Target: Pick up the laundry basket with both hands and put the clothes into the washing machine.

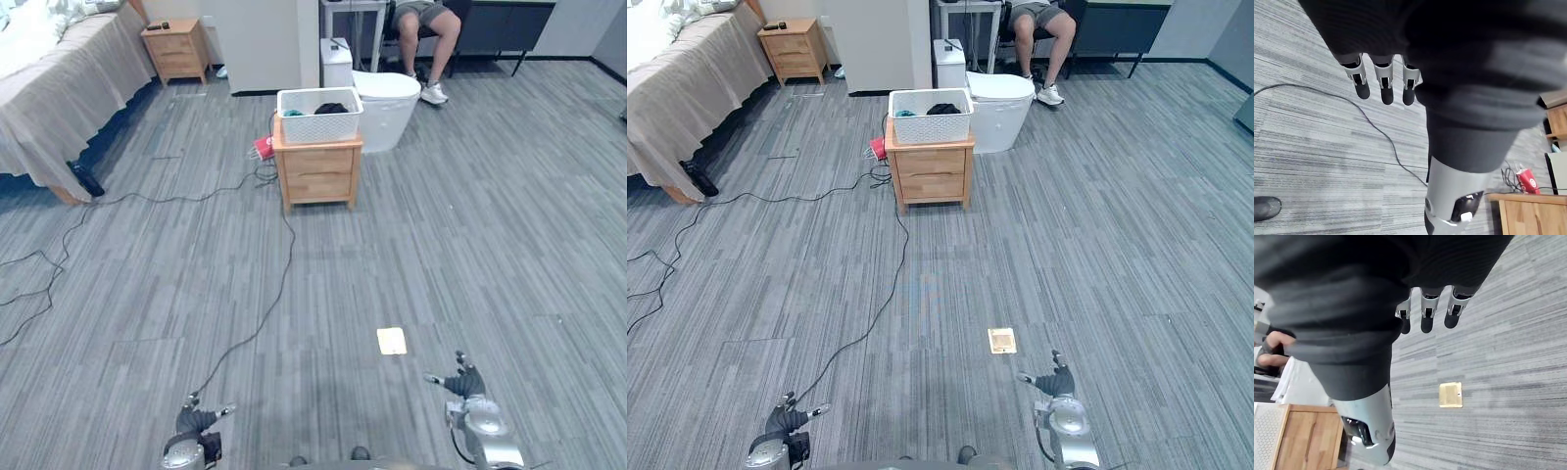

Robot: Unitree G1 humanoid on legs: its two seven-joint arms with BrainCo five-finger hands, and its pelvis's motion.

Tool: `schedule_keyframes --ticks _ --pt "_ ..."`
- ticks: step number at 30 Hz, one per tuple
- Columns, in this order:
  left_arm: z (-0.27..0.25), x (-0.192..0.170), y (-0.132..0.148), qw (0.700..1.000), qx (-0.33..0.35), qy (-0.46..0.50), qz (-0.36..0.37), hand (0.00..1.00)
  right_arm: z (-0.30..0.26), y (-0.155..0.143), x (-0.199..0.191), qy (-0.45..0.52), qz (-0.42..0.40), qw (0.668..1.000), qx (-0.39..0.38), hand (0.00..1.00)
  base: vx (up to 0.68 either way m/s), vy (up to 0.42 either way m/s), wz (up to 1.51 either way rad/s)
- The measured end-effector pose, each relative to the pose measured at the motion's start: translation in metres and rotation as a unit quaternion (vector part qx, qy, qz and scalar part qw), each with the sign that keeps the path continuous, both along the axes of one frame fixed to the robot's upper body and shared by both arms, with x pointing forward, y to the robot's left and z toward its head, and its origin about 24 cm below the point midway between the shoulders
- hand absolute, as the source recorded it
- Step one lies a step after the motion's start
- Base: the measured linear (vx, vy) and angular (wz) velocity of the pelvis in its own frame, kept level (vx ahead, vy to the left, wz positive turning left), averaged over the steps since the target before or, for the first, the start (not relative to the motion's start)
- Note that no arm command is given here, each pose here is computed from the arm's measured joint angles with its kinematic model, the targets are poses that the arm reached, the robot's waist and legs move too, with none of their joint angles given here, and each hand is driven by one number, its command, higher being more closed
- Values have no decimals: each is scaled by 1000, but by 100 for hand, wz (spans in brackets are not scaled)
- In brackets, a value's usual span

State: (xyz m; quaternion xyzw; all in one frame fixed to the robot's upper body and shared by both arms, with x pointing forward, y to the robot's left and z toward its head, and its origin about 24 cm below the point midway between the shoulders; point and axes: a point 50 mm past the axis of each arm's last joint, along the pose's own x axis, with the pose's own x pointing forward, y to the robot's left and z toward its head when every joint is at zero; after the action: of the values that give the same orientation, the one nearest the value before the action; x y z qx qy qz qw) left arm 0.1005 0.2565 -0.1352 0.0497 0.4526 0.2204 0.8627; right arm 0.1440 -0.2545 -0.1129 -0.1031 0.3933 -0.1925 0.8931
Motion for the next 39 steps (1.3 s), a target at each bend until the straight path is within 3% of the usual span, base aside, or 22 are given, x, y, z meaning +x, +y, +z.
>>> schedule_keyframes --ticks 9,21,28,33,39 --pt "-5 -15 3 1000 -6 27 6 0 -17 -16 -35 59 -88 994 26 0 0 0 0" --pt "-4 -10 2 1000 -7 20 9 0 -20 -11 -33 39 -152 986 61 0 1 2 -3" --pt "5 9 -6 999 -4 -19 -25 0 -20 -4 -33 36 -156 985 64 0 25 40 -19" --pt "18 31 8 998 24 -45 -48 0 -19 0 -23 36 -126 990 58 0 227 68 -1" --pt "39 68 12 991 43 -111 -53 0 12 -17 14 -30 -54 998 -12 0 519 -65 35"
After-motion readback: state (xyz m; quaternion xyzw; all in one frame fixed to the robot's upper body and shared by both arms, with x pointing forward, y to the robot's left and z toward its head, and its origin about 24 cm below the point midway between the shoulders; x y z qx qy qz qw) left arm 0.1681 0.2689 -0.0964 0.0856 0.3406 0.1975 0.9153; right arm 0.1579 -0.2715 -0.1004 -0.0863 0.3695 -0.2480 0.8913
